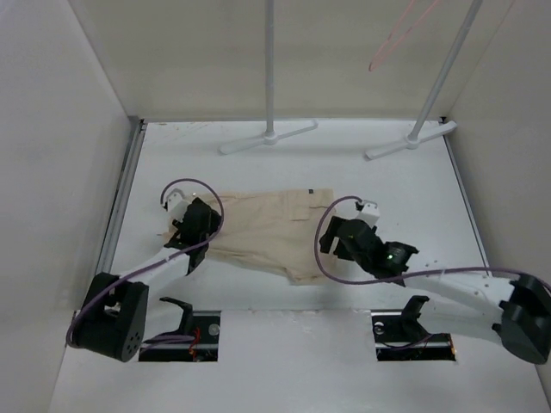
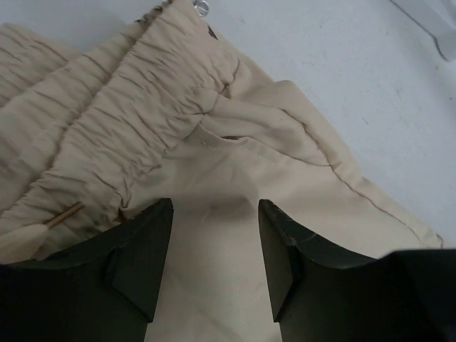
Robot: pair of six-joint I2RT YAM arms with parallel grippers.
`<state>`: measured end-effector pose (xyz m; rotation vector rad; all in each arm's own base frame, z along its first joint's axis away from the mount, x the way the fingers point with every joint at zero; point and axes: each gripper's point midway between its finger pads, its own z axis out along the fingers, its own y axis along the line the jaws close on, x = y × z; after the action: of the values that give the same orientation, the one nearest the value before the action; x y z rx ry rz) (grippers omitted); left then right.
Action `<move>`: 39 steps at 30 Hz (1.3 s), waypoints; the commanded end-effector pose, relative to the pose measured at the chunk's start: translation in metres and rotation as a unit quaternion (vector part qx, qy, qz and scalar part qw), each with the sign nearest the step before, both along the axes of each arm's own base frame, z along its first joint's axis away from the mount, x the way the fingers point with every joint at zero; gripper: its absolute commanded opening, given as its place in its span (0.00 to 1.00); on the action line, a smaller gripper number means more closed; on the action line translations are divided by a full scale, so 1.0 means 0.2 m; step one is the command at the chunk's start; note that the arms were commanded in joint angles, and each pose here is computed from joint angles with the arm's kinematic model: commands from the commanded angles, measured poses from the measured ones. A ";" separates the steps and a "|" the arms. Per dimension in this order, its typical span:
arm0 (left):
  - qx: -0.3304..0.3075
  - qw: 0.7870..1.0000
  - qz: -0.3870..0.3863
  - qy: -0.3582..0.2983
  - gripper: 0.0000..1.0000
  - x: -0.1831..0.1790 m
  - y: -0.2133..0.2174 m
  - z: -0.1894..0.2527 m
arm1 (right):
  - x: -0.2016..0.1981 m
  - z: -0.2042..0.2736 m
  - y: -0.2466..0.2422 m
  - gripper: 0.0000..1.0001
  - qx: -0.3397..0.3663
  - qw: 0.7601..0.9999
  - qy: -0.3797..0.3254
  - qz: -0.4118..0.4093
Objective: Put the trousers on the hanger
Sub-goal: Grab a hanger with the right arm
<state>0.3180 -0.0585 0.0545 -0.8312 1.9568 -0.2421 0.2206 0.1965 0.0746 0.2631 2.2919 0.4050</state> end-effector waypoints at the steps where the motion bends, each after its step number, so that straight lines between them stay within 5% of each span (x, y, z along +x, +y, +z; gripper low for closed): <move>1: -0.045 0.996 -0.030 -0.066 0.51 0.02 -0.08 0.20 | 0.10 0.46 -0.03 0.88 0.024 0.995 -0.097 -0.004; 5: -0.053 0.988 -0.075 -0.126 0.56 -0.01 -0.22 0.45 | 0.16 1.11 -0.06 0.80 0.081 0.970 -0.228 0.009; 6: -0.052 0.985 -0.087 -0.136 0.56 -0.02 -0.26 0.49 | 0.18 1.30 -0.08 0.73 0.093 0.959 -0.267 0.009; 9: -0.055 0.979 -0.126 -0.150 0.56 -0.07 -0.37 0.55 | 0.26 1.85 -0.20 0.29 0.099 0.918 -0.384 -0.008; 10: -0.059 0.977 -0.143 -0.148 0.55 -0.09 -0.42 0.54 | 0.29 2.02 -0.25 0.25 0.098 0.904 -0.415 -0.021; 13: -0.068 0.967 -0.201 -0.139 0.53 -0.17 -0.59 0.51 | 0.48 2.33 -0.40 0.30 0.083 0.881 -0.462 -0.060; 16: -0.074 0.955 -0.256 -0.133 0.51 -0.28 -0.75 0.46 | 0.73 2.52 -0.49 0.68 0.094 0.876 -0.468 -0.068; 23: -0.060 0.940 -0.320 -0.105 0.51 -0.42 -0.88 0.34 | 1.21 2.66 -0.58 0.84 0.140 0.878 -0.456 -0.038; 33: -0.044 0.938 -0.337 -0.070 0.52 -0.46 -0.89 0.20 | 1.55 2.55 -0.60 0.86 0.193 0.877 -0.441 -0.007; 36: -0.044 0.937 -0.340 -0.065 0.52 -0.46 -0.91 0.18 | 1.61 2.50 -0.56 0.71 0.218 0.875 -0.432 0.008; 39: -0.043 0.936 -0.344 -0.062 0.52 -0.47 -0.93 0.17 | 1.62 2.51 -0.51 0.46 0.231 0.868 -0.439 0.030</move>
<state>0.2222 -0.2367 0.0800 -0.1551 2.0982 -0.7378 0.5710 0.0783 0.5181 0.3033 1.4471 0.7989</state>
